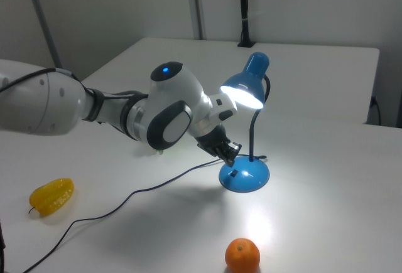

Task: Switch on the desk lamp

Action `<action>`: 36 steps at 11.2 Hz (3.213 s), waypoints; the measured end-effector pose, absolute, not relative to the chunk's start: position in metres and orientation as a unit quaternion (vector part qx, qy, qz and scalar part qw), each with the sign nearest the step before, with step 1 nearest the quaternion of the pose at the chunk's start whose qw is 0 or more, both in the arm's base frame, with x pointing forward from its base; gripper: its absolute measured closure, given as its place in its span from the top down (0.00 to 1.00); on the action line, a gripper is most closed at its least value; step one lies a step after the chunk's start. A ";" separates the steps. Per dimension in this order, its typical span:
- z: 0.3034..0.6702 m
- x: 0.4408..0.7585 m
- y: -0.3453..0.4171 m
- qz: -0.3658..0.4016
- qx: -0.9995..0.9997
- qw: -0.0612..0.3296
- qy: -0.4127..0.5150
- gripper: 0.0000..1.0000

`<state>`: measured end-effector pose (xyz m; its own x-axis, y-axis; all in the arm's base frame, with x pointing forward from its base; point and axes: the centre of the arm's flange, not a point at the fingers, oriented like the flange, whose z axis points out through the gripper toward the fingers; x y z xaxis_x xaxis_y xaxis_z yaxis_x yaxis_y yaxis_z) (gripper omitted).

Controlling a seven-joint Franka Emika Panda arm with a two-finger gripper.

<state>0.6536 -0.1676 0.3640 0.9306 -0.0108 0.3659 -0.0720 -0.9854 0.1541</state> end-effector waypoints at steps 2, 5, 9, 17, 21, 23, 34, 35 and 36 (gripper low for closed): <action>0.375 0.648 -0.155 0.152 0.986 0.073 -0.013 0.01; 0.383 0.638 -0.124 0.083 0.994 0.067 0.018 0.01; 0.433 0.616 -0.079 0.015 0.999 0.040 0.015 0.33; 0.562 0.587 0.033 -0.009 1.000 0.027 -0.009 1.00; 0.632 0.547 0.071 0.031 0.999 0.029 0.008 1.00; 0.647 0.532 0.083 0.036 0.999 0.030 0.017 1.00; 0.630 0.563 0.060 0.055 0.996 -0.020 0.072 1.00; 0.632 0.563 0.058 0.056 0.996 -0.020 0.072 1.00; 0.632 0.563 0.058 0.057 0.996 -0.020 0.072 1.00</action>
<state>0.5631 0.0583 0.6322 0.9831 0.1416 0.1160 0.1461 -0.9887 -0.0319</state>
